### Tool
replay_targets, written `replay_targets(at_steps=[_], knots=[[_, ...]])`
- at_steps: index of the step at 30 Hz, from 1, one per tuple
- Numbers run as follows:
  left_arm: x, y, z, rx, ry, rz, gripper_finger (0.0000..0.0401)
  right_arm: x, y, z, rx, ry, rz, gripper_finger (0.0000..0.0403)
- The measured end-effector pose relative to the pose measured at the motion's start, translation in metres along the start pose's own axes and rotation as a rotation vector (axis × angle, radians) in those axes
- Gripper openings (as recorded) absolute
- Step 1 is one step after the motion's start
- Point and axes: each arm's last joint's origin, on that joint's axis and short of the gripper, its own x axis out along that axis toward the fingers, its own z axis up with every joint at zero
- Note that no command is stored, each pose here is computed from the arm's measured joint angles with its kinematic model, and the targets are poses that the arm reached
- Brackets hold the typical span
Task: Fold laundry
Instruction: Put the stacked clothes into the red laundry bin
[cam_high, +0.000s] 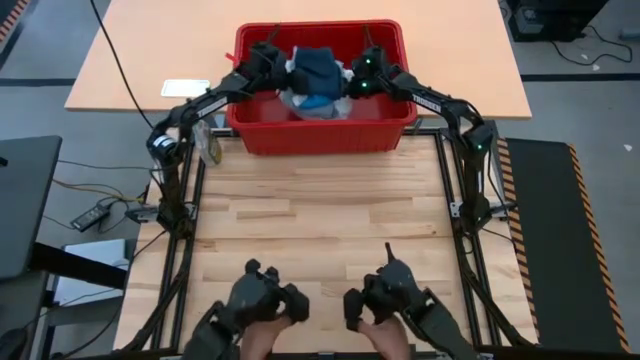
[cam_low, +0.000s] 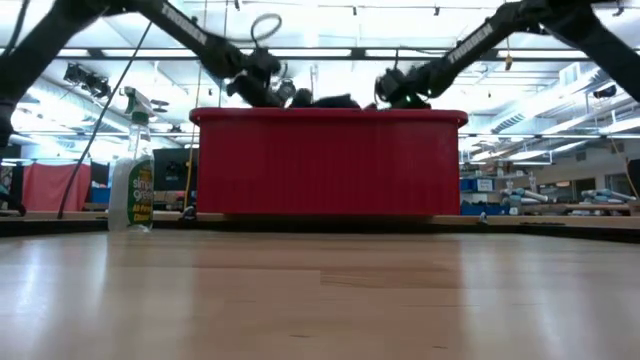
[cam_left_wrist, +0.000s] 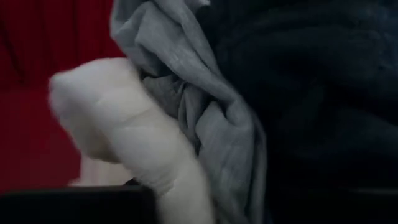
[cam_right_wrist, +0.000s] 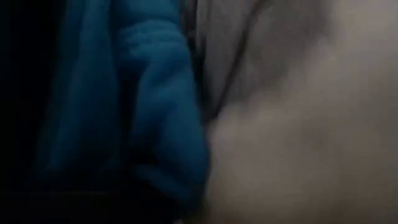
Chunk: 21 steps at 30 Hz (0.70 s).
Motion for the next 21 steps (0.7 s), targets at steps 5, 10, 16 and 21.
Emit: replay_targets(at_steps=[5, 10, 16, 21], knots=[[0.011, 0.032, -0.013, -0.078, 0.148, -0.014, 0.0199, -0.003, -0.024, 0.004, 0.058, 0.023, -0.042, 0.031], [0.005, 0.04, -0.008, -0.022, 0.148, -0.008, 0.0248, -0.014, -0.015, 0.014, 0.027, -0.105, -0.122, 0.037], [-0.007, 0.05, 0.005, 0.048, 0.097, 0.046, 0.0261, -0.038, -0.005, 0.025, 0.017, -0.201, -0.185, 0.0368], [-0.009, 0.058, -0.003, 0.141, 0.184, 0.131, 0.0262, -0.055, 0.005, 0.028, -0.007, -0.236, -0.255, 0.0349]])
